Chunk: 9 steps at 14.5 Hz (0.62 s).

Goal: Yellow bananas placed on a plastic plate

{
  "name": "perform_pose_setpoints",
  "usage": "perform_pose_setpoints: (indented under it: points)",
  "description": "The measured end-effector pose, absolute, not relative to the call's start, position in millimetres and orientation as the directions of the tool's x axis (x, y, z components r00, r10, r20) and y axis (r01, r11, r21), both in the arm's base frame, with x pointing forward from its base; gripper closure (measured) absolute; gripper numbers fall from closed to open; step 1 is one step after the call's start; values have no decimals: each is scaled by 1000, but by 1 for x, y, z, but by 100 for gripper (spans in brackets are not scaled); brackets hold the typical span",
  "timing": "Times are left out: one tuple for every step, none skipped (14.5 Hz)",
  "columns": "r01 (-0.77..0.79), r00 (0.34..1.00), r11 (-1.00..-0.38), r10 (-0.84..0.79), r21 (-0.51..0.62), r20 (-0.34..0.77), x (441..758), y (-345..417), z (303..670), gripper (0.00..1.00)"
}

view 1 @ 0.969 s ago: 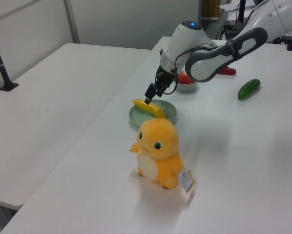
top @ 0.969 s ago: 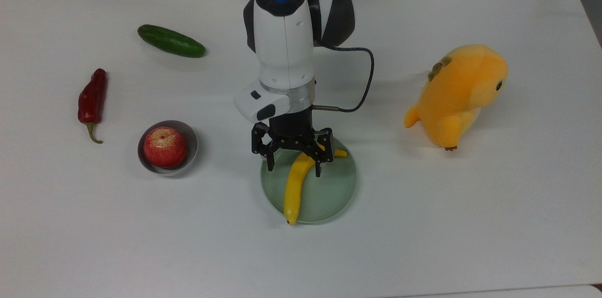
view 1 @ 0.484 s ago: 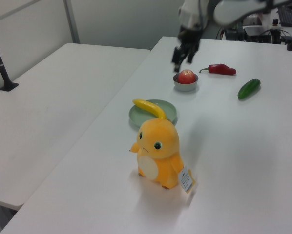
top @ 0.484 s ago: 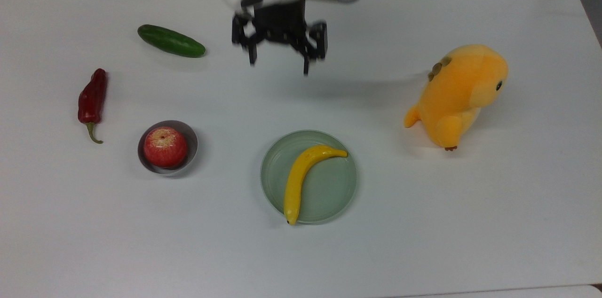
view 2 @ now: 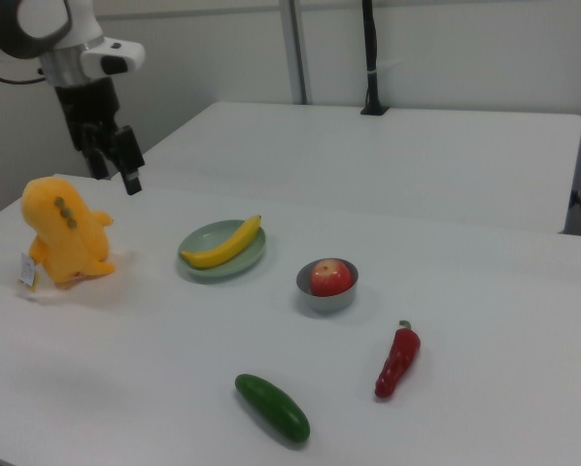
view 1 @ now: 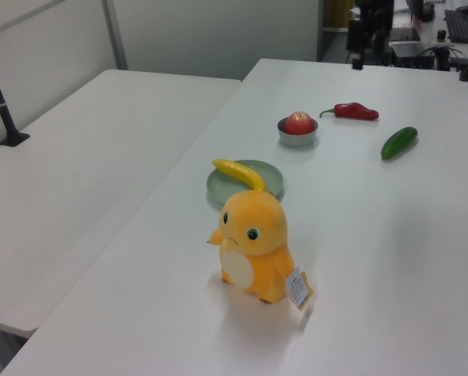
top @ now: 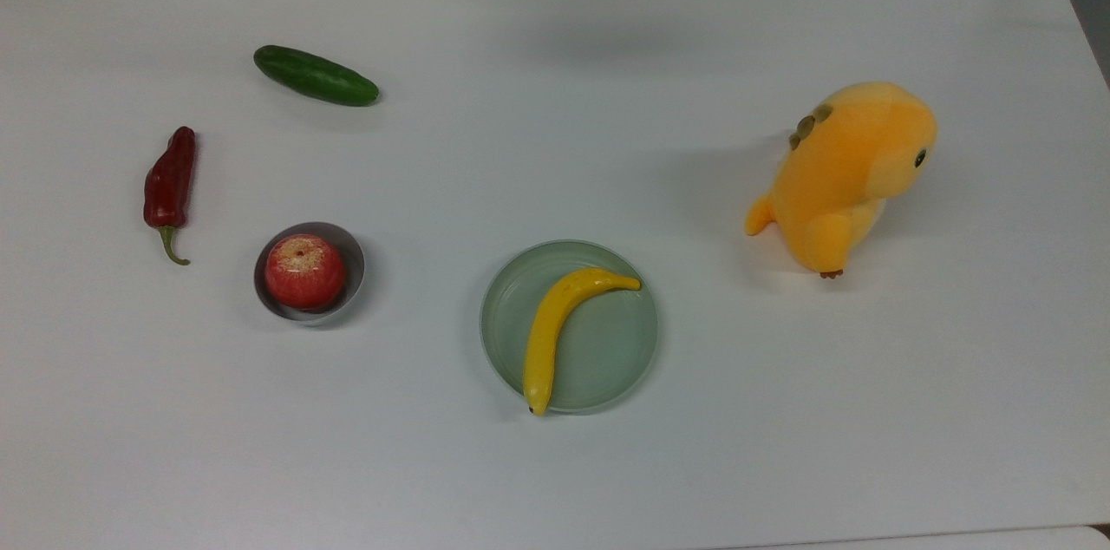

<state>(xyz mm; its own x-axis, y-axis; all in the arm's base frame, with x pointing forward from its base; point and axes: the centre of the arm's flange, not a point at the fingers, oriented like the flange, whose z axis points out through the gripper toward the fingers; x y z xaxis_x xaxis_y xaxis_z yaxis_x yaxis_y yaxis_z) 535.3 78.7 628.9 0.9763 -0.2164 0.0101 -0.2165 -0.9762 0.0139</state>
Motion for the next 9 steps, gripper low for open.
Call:
perform_pose_setpoints:
  points:
    - [-217, 976, -976, -217, 12, 2, 527, 77, 634, 0]
    - [-209, 978, -978, -209, -4, -5, 517, 71, 642, 0]
    - [-193, 981, -981, -193, -14, -6, 510, 65, 647, 0]
    - [-170, 985, -985, -170, -22, -10, 502, 59, 653, 0]
    - [-154, 988, -988, -154, -23, -9, 499, 54, 656, 0]
    - [-121, 993, -992, -121, -27, -8, 499, 43, 656, 0]
    - [-86, 996, -996, -86, -31, -9, 500, 35, 655, 0]
    - [-37, 999, -999, -37, -39, -3, 504, 25, 653, 0]
    - [-18, 1000, -999, -18, -43, 11, 508, 20, 651, 0]
